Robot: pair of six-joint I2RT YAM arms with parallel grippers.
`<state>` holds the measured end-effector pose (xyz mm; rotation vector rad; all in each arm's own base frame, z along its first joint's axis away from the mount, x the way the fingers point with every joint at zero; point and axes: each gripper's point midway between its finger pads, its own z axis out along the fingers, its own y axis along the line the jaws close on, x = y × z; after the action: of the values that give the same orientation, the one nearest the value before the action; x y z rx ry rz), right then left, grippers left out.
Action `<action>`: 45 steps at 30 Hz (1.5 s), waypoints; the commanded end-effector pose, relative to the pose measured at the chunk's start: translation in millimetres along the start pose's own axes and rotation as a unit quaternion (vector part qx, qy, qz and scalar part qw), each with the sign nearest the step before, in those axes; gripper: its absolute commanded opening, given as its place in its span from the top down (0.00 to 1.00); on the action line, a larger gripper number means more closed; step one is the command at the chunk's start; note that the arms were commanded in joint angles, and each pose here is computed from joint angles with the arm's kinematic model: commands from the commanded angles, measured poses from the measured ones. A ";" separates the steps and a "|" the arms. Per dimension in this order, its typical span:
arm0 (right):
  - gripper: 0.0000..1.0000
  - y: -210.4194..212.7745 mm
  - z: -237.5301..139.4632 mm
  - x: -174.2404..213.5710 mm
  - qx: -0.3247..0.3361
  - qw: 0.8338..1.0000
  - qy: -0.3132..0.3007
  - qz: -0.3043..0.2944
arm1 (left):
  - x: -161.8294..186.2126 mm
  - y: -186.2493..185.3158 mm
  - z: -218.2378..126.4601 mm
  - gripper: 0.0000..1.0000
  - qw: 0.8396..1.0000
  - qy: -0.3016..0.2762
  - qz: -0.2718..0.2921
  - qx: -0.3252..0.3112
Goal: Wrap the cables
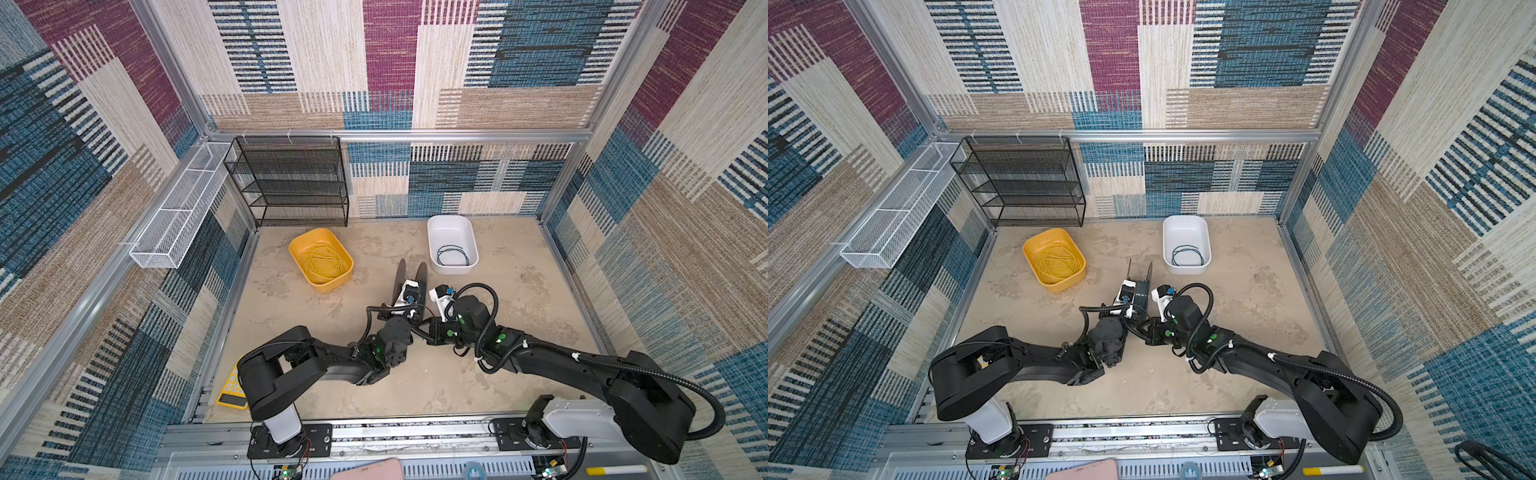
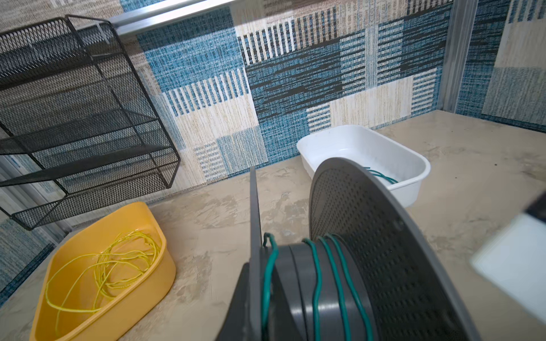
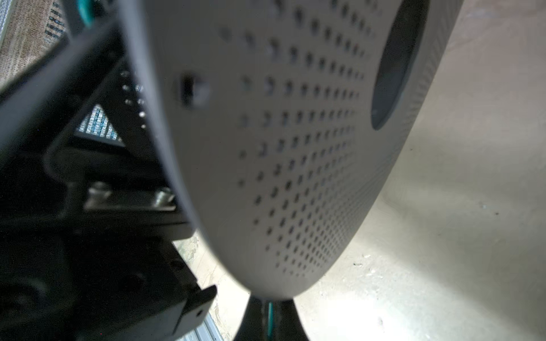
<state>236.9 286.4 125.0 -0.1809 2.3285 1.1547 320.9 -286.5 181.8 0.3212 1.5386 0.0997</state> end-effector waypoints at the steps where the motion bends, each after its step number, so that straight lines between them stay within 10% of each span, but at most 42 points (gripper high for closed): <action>1: 0.97 37.4 -8.3 -43.1 -0.074 0.993 -0.093 -0.020 | 8.3 -5.1 -6.0 1.00 0.993 -0.016 0.120 -0.006; 31: 0.90 36.2 -25.1 -42.9 -0.074 0.991 -0.113 -0.001 | 19.8 -28.2 -11.3 1.00 0.991 -0.001 0.126 0.036; 45: 0.81 22.8 -88.8 -87.0 0.040 0.976 -0.210 -0.040 | -13.8 -19.8 -13.6 1.00 0.992 0.006 0.100 0.074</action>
<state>256.5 246.8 221.2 -0.0400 1.9910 1.1026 304.9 -304.6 188.5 0.5575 1.4795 0.1964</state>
